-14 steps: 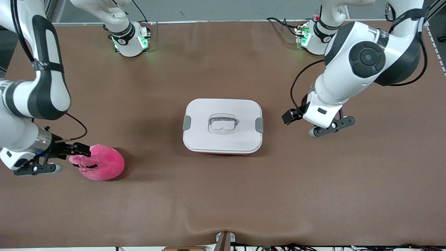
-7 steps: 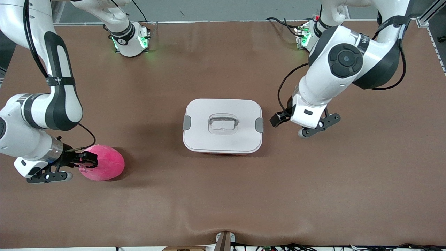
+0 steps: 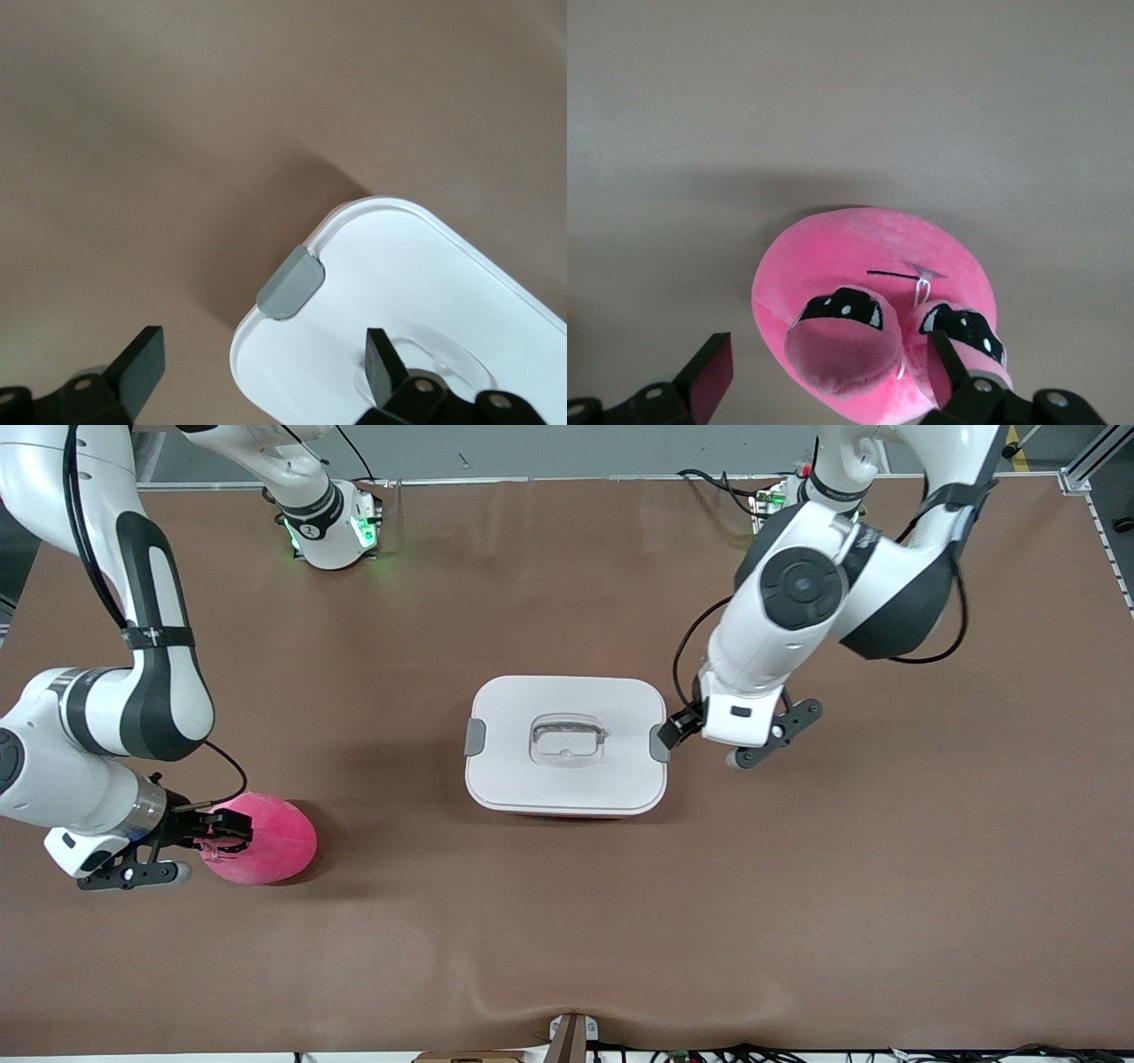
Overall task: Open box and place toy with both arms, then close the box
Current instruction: 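Grasp the lid handle with the left gripper while the right gripper grips the toy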
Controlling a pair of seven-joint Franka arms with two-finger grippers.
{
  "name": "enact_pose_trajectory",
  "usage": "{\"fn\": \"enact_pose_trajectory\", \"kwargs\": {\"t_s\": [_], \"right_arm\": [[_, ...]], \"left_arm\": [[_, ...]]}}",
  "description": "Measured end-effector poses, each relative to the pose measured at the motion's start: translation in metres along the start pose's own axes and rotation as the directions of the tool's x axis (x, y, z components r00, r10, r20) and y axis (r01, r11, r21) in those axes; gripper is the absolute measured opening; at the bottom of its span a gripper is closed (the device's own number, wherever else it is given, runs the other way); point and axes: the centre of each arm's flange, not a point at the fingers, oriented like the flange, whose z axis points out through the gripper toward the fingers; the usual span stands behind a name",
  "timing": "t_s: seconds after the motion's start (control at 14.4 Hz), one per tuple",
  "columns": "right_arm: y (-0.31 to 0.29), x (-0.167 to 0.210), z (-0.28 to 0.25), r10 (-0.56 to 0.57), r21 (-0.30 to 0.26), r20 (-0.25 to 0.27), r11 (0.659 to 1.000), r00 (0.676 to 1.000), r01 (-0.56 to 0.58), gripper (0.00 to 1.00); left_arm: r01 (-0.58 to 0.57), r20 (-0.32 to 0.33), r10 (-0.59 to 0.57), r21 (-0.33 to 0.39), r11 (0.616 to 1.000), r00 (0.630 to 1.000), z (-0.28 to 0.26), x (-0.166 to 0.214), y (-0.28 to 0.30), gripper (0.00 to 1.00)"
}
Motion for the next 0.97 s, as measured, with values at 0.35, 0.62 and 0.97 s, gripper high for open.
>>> {"fn": "enact_pose_trajectory", "kwargs": {"t_s": [0.35, 0.62, 0.97], "right_arm": [[0.0, 0.0, 0.003, 0.001, 0.0, 0.004, 1.0, 1.0, -0.001, 0.57], [0.0, 0.0, 0.004, 0.001, 0.0, 0.005, 1.0, 1.0, -0.001, 0.17], [-0.003, 0.001, 0.001, -0.005, 0.003, 0.011, 1.0, 1.0, 0.005, 0.09]], "left_arm": [[0.147, -0.014, -0.148, -0.042, 0.988, 0.989, 0.044, -0.053, 0.047, 1.0], [0.338, 0.0, -0.339, -0.082, 0.938, 0.941, 0.045, -0.09, 0.063, 1.0], [0.547, -0.024, -0.553, -0.115, 0.829, 0.833, 0.051, -0.122, 0.072, 1.0]]}}
